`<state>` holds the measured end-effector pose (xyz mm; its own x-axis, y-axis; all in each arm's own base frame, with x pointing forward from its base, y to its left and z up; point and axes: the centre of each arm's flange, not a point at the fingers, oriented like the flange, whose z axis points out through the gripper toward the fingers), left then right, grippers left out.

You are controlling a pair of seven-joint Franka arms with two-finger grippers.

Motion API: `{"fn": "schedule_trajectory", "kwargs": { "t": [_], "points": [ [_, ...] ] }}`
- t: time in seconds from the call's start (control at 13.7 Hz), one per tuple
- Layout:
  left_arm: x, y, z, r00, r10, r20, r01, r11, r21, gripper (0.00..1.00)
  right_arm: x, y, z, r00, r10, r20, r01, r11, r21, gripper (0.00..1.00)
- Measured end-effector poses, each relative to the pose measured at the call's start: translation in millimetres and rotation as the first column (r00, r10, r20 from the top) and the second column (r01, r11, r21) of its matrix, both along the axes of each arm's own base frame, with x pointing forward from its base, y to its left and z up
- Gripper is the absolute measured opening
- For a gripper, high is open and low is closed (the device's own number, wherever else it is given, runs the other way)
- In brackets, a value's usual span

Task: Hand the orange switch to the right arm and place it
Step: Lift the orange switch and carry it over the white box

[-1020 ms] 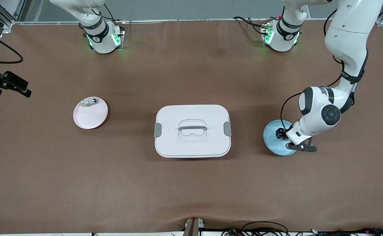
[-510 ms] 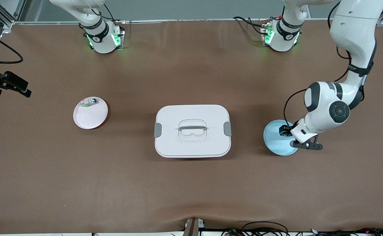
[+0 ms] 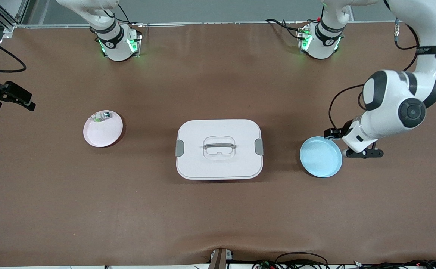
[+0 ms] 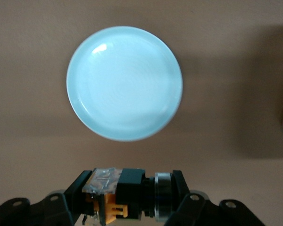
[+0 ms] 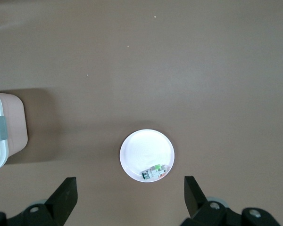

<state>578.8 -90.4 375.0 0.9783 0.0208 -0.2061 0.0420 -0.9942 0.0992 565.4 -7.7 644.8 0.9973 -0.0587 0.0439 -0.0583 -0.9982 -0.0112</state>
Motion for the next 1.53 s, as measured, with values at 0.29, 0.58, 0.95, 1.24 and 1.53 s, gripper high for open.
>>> {"fn": "schedule_trajectory", "kwargs": {
  "t": [0.29,0.58,0.95,1.24,1.53],
  "points": [
    [-9.0,-43.9,81.8,0.989,0.115,-0.095,-0.12,0.991,-0.05,0.73,0.0,-0.8,0.2,1.0,-0.003,0.001,0.003,1.0,0.0,1.0],
    [-22.5,-122.5,144.7,0.925,0.355,-0.134,-0.361,0.932,-0.022,0.73,-0.4,-16.0,1.4,0.999,-0.032,0.003,0.032,0.999,0.0,1.0],
    [-46.0,-213.1,161.4,0.735,0.65,-0.196,-0.656,0.754,0.041,0.73,-0.2,-12.3,1.8,1.0,-0.025,0.005,0.025,1.0,0.003,1.0],
    [-38.4,-245.8,172.0,0.518,0.803,-0.294,-0.839,0.544,0.005,0.73,-3.7,-7.2,-1.2,0.999,-0.018,-0.03,0.019,1.0,0.017,1.0],
    [-40.4,-299.2,168.9,0.258,0.9,-0.352,-0.96,0.281,0.014,0.73,-4.3,24.3,-1.4,0.977,-0.193,-0.09,0.208,0.952,0.222,1.0]
  ]
}}
